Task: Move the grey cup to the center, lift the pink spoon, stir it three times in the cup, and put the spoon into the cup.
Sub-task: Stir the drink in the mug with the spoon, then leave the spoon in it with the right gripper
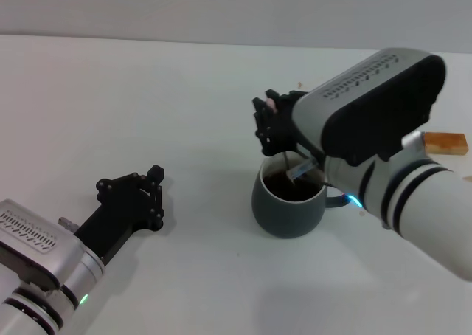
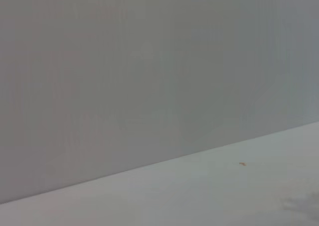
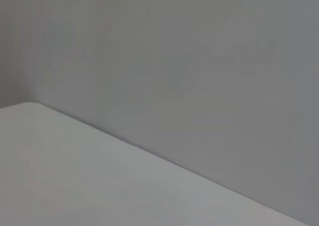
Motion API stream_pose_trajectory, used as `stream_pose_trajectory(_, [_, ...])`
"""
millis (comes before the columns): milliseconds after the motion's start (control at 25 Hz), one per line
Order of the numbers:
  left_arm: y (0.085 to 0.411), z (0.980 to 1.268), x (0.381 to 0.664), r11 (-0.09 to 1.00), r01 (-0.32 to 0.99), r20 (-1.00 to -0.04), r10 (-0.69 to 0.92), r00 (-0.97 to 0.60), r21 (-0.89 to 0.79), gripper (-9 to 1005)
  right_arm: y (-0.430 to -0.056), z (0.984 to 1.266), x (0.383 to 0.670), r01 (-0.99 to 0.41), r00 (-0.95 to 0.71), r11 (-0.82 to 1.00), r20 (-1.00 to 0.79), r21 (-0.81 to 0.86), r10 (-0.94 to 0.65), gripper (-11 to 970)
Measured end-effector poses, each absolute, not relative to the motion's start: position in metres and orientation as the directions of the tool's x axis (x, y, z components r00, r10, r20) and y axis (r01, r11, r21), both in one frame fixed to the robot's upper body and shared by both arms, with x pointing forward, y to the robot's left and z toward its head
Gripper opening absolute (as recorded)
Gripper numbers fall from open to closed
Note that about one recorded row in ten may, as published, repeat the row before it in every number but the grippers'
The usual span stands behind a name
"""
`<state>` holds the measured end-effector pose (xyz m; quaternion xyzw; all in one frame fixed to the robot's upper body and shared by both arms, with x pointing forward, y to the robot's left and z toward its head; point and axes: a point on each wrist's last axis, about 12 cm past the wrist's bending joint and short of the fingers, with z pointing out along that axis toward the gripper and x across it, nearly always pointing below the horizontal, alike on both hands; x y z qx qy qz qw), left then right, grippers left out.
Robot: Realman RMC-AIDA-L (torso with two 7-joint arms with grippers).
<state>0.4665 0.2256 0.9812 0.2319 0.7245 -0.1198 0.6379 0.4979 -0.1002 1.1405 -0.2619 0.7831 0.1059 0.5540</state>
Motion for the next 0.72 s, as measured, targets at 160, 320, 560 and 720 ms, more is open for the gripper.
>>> stream_pose_trajectory(160, [0.225,0.982,0.468,0.863,0.49,-0.98,0.185,-0.076,0.125,-2,-0.11,1.138,0.493,-0.499,-0.267,0.858,-0.92,-0.124,-0.288,29])
stream_pose_trajectory(320, [0.225,0.982,0.468,0.862,0.491,-0.98,0.186,-0.075,0.126,-2,-0.116,1.136,0.483,-0.479,-0.281,0.87,-0.919,-0.117,-0.278,29])
stream_pose_trajectory(560, [0.227,0.982,0.469,0.862,0.491,-0.979,0.19,-0.074,0.13,-2,-0.103,1.136,0.472,-0.518,-0.278,0.85,-0.919,-0.101,-0.279,28])
stream_pose_trajectory(720, [0.226,0.982,0.469,0.86,0.494,-0.979,0.192,-0.073,0.132,-2,-0.089,1.137,0.473,-0.561,-0.257,0.821,-0.92,-0.106,-0.295,28])
